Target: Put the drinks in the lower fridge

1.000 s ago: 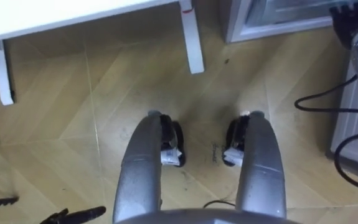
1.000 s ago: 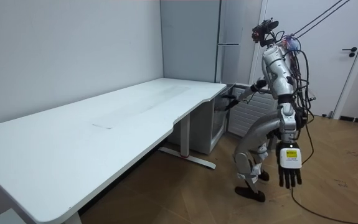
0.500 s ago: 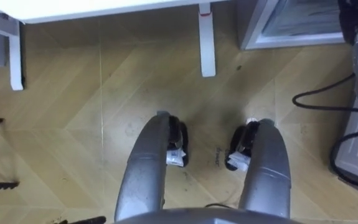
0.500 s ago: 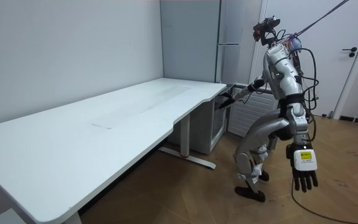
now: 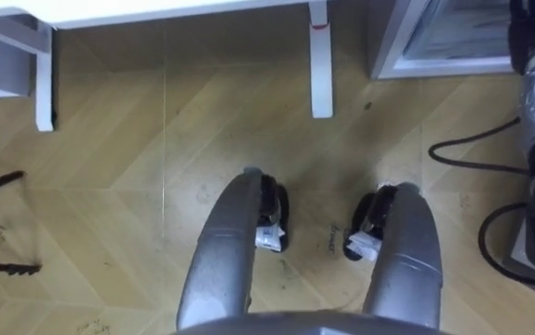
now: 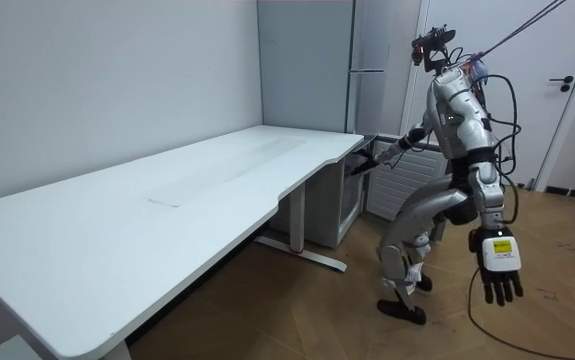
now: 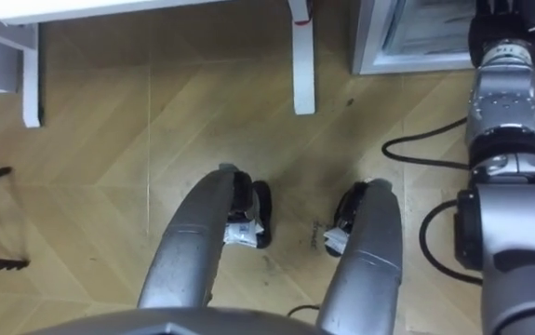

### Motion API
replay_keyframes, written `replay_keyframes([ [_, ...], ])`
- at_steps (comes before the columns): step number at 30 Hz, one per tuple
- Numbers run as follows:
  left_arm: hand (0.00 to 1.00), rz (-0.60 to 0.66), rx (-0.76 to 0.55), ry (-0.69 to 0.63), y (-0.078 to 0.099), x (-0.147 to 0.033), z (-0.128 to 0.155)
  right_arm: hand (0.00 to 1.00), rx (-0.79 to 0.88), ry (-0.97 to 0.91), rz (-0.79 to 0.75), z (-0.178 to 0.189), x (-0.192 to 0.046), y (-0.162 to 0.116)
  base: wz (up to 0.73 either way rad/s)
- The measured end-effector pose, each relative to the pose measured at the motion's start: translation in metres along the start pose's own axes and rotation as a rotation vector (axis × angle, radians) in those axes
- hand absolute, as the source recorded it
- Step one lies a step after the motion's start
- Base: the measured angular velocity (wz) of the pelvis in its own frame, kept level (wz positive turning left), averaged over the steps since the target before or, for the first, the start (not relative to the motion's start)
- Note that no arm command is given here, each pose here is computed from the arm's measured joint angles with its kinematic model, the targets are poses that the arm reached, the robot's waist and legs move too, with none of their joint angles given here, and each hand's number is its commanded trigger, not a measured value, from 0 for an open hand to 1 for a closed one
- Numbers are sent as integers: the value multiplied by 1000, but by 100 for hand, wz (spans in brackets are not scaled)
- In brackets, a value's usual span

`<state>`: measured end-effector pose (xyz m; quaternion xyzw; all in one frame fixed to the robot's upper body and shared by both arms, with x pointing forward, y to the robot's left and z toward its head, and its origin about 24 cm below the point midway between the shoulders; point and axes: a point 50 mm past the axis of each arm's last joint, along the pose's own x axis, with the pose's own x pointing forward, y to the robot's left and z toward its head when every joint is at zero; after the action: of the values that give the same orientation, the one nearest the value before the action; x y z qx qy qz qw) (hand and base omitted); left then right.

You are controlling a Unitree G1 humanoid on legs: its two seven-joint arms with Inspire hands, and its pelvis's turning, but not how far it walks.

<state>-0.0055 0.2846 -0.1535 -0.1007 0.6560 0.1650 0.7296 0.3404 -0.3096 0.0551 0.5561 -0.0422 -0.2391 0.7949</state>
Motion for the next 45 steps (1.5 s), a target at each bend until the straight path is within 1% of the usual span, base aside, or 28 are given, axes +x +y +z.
replay_keyframes([
  [5, 0, -3, 6, 1, -2, 1, -1, 0, -20, -2, -14, 2, -3, -20, 8],
  [7, 0, -9, 1, 4, -4, 1, -2, 0, -29, 43, -22, 0, -8, -34, 16],
  [14, 0, -18, -39, -18, -8, 2, 2, 0, -84, 131, -58, -3, -17, -55, 7],
  [17, 0, -18, -95, -47, -8, 2, 5, 0, -123, 185, -94, -7, -25, -73, 23],
  [21, 0, -14, -123, -49, -11, 4, 2, 0, -214, 225, -170, -5, -43, -107, 2],
  [22, 0, -14, -147, -55, -12, 4, 2, 0, -240, 244, -194, -7, -49, -116, -8],
  [26, 0, -13, -205, -53, -15, 5, -3, 0, -298, 305, -250, -16, -63, -136, -1],
  [29, 0, -12, -251, -64, -17, 6, -3, 0, -398, 352, -305, -15, -78, -155, -3],
  [31, 0, 10, -280, -83, -14, 5, -2, 0, -531, 397, -340, -11, -91, -170, 14],
  [34, 0, 35, -318, -117, -10, 4, -1, 0, -691, 447, -371, -8, -108, -185, 1],
  [36, 0, 39, -361, -131, -9, 3, -2, 0, -765, 457, -389, -5, -118, -193, -9],
  [37, 0, 36, -384, -134, -11, 4, -3, 0, -827, 461, -386, -2, -123, -195, -10],
  [38, 0, 38, -386, -131, -12, 4, -6, 0, -856, 463, -386, -1, -124, -195, -13],
  [40, 0, 38, -354, -117, -15, 4, -9, 0, -940, 441, -407, 4, -123, -193, -19],
  [41, 0, 38, -344, -117, -16, 4, -9, 0, -956, 427, -415, 6, -122, -192, -14],
  [43, 0, 46, -321, -133, -13, 3, -8, 0, -1031, 400, -441, 12, -125, -192, -2],
  [45, 0, 60, -321, -133, -9, 1, -11, 0, -1064, 374, -469, 18, -126, -191, 2],
])
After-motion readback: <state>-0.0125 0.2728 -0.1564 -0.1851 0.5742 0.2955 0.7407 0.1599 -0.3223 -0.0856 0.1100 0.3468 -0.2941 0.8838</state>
